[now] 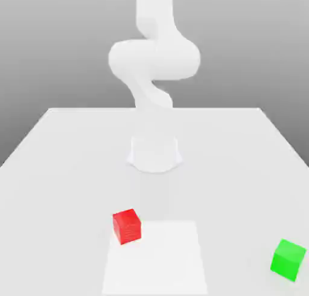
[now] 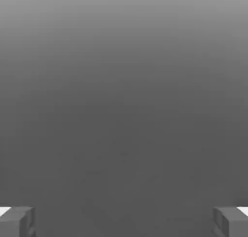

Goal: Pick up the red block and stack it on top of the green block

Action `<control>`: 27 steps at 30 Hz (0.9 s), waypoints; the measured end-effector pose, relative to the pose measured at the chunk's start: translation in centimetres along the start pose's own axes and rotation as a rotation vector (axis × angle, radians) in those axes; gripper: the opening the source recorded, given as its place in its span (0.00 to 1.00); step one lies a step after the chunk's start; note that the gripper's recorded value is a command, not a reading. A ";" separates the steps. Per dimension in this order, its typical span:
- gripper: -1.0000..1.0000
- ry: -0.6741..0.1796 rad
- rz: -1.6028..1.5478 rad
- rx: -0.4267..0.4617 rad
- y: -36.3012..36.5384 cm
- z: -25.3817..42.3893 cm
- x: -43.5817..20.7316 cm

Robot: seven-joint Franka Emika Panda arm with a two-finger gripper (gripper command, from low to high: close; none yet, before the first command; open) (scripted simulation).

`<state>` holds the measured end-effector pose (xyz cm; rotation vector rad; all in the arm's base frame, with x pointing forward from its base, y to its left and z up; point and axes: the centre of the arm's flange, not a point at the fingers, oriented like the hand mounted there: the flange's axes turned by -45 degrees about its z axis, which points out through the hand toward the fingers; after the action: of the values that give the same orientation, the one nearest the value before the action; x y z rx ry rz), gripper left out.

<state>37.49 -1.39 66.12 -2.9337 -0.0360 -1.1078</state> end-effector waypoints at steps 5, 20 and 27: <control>0.50 -0.184 -0.089 0.034 2.3 12.1 -5.0; 0.50 -0.701 -0.396 0.150 4.8 33.1 -32.5; 0.50 -0.709 -0.399 0.152 4.7 36.5 -35.9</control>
<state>34.76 -6.35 15.02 -3.0675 -0.6877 -0.0031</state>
